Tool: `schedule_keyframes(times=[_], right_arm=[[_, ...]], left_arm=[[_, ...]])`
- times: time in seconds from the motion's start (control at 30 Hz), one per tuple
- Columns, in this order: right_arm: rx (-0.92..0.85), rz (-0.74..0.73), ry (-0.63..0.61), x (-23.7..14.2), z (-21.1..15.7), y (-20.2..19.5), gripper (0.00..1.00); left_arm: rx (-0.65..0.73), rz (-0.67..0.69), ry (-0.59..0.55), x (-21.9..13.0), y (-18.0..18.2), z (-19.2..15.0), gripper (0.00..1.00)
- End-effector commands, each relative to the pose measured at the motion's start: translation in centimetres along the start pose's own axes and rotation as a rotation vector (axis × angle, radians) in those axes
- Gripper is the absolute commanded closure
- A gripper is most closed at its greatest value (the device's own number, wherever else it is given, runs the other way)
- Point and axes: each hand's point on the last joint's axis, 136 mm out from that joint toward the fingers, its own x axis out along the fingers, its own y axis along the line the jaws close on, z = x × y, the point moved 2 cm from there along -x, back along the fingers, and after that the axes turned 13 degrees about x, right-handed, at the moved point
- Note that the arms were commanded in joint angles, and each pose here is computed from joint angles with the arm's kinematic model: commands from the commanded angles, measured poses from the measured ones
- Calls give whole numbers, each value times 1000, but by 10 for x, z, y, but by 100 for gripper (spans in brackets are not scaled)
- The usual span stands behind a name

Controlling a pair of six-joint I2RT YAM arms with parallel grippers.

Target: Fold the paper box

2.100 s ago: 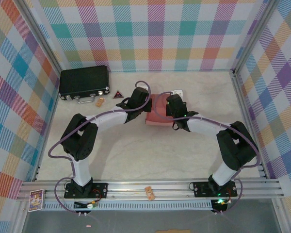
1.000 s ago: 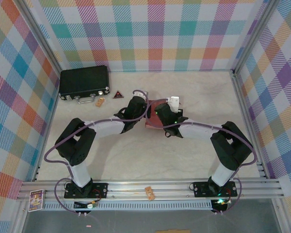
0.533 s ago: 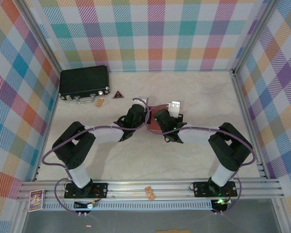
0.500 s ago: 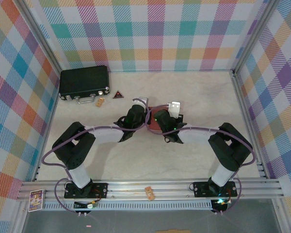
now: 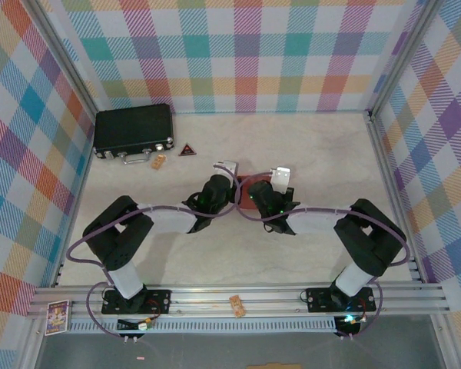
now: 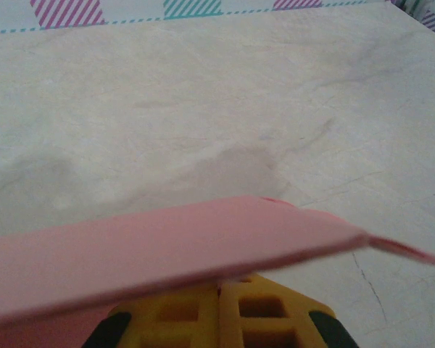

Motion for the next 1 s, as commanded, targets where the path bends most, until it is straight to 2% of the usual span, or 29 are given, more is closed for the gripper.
schedule_keyframes(times=[0.0,0.77,0.97], right_arm=[[-39,-44,52,1,-20,-21,99],[-9,-75,84,-3,-30,-27,98],[-24,-78,87,-3,-28,-25,98]], left_arm=[[4,-45,0,-8,-15,-5,94],[-101,-1,-6,-5,-23,11,88],[-84,-5,8,-2,-25,16,86]])
